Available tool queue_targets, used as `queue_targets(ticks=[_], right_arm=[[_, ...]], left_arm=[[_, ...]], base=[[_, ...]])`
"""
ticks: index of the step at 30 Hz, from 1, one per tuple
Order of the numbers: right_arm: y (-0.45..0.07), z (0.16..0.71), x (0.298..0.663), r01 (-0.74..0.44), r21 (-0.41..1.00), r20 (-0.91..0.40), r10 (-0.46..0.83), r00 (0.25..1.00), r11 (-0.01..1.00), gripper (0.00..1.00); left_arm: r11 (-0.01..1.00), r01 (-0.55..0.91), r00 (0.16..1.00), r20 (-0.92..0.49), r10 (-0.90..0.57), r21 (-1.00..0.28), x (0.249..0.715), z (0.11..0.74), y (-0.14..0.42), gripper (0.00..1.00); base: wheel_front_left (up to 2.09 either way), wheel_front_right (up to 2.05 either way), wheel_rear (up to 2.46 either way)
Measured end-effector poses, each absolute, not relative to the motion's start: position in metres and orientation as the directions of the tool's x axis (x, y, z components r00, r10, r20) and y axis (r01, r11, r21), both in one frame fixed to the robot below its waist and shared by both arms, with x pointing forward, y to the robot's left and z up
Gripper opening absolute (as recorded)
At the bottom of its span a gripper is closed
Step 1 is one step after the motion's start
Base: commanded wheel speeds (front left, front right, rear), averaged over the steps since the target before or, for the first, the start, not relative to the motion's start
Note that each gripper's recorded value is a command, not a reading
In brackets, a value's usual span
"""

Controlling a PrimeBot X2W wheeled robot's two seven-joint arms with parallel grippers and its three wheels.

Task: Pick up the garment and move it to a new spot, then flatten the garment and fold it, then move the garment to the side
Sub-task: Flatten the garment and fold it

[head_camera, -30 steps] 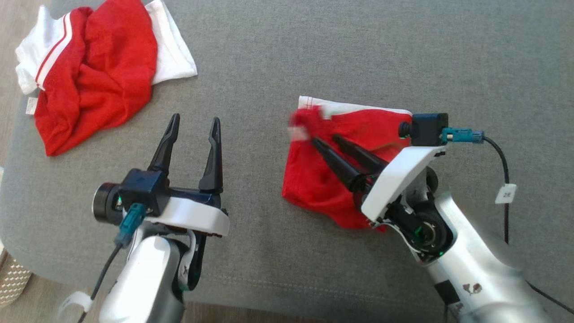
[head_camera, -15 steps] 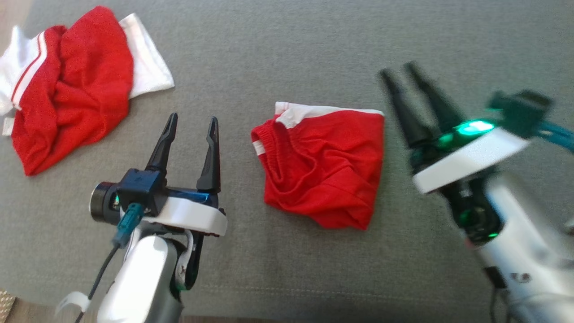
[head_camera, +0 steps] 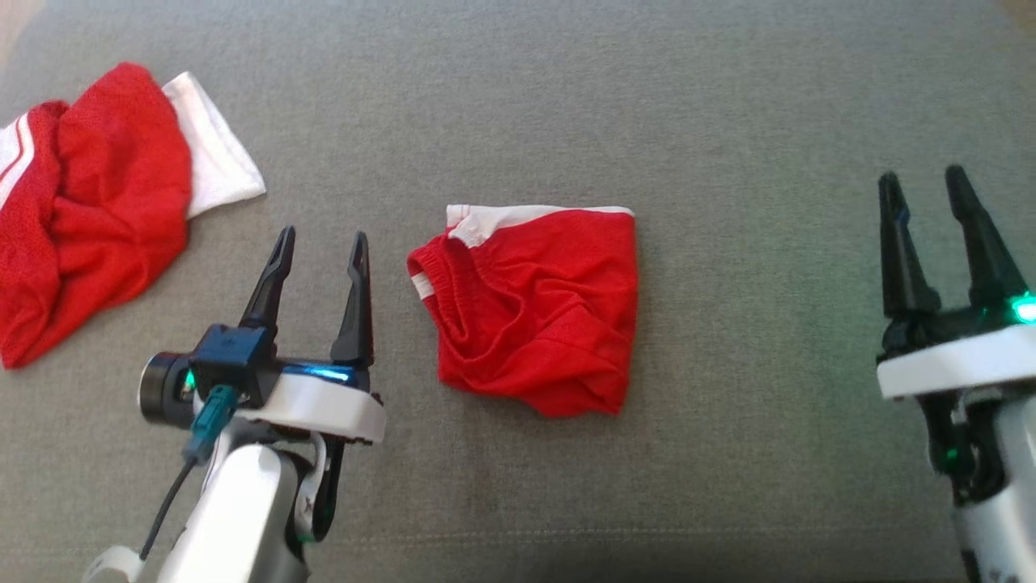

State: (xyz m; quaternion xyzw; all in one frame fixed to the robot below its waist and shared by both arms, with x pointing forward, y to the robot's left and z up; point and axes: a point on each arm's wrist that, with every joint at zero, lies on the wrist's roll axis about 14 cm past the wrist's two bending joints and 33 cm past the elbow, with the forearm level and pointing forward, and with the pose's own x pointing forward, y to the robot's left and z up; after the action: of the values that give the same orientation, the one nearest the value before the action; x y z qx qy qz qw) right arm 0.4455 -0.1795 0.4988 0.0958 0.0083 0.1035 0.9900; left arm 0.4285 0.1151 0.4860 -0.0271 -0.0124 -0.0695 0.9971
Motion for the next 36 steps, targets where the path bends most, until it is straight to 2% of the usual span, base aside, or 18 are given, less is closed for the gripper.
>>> queue_targets(ticks=[10,27,28,29,30,36], right_arm=[[-0.178,0.502,0.418,-0.169,0.121,-0.018,0.173,0.985,0.978,1.0],[-0.175,0.505,0.421,-0.171,0.091,-0.026,0.174,0.984,0.981,1.0],[-0.174,0.504,0.421,-0.172,0.089,-0.028,0.176,0.984,0.981,0.4],[-0.173,0.503,0.421,-0.175,0.088,-0.032,0.179,0.983,0.981,0.4],[-0.171,0.502,0.422,-0.18,0.088,-0.034,0.183,0.982,0.98,0.0],[-0.131,0.486,0.423,-0.289,0.111,-0.086,0.299,0.95,0.951,0.0]], left_arm=[[0.989,0.146,0.989,0.012,-0.146,-0.038,0.422,0.483,0.115,1.0],[0.991,0.129,0.992,-0.003,-0.129,-0.029,0.419,0.479,0.12,1.0],[0.991,0.128,0.992,-0.004,-0.128,-0.029,0.419,0.479,0.121,1.0],[0.991,0.127,0.992,-0.006,-0.127,-0.029,0.419,0.478,0.121,1.0],[0.992,0.124,0.992,-0.008,-0.125,-0.028,0.419,0.478,0.122,1.0],[0.993,0.113,0.993,-0.02,-0.114,-0.032,0.42,0.473,0.126,1.0]], base=[[0.0,0.0,0.0],[0.0,0.0,0.0],[0.0,0.0,0.0],[0.0,0.0,0.0],[0.0,0.0,0.0],[0.0,0.0,0.0]])
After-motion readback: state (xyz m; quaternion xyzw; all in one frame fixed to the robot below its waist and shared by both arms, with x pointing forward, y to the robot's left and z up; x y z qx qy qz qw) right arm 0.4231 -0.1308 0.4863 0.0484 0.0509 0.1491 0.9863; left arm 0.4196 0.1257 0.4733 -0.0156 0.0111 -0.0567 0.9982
